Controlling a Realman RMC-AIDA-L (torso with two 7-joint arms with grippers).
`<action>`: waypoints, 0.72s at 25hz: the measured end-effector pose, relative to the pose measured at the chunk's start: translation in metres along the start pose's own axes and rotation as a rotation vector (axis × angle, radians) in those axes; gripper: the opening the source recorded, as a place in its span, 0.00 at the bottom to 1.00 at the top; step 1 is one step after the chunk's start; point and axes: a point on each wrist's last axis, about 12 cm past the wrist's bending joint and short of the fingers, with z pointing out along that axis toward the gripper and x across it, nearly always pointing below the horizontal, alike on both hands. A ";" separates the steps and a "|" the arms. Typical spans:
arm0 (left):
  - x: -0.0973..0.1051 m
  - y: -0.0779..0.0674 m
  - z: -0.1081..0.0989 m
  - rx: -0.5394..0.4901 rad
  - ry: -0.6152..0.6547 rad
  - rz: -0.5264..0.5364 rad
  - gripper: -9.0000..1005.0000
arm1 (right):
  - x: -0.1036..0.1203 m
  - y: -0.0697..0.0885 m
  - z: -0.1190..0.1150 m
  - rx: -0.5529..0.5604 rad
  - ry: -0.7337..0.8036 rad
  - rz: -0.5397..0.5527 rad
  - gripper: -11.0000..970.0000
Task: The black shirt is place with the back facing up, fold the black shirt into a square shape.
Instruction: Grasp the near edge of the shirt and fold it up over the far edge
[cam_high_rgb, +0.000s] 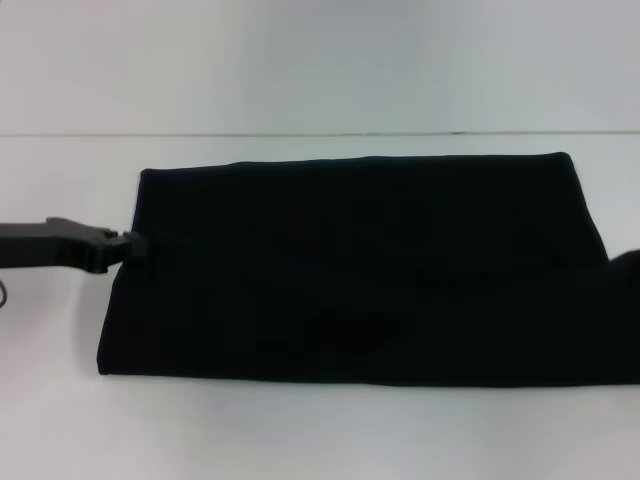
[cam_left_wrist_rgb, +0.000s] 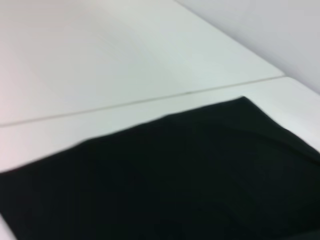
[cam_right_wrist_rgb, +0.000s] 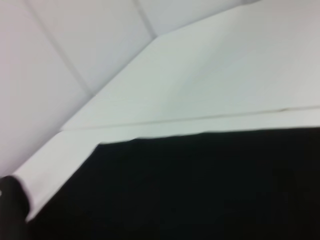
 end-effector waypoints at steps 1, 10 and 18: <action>-0.001 0.001 0.002 -0.008 -0.003 0.000 0.01 | -0.002 -0.002 0.003 0.019 -0.009 0.001 0.03; -0.025 0.012 0.026 -0.117 -0.044 -0.009 0.01 | -0.021 -0.011 0.043 0.130 -0.050 0.017 0.03; -0.042 0.020 0.040 -0.224 -0.064 -0.006 0.01 | -0.038 -0.018 0.072 0.247 -0.065 0.032 0.03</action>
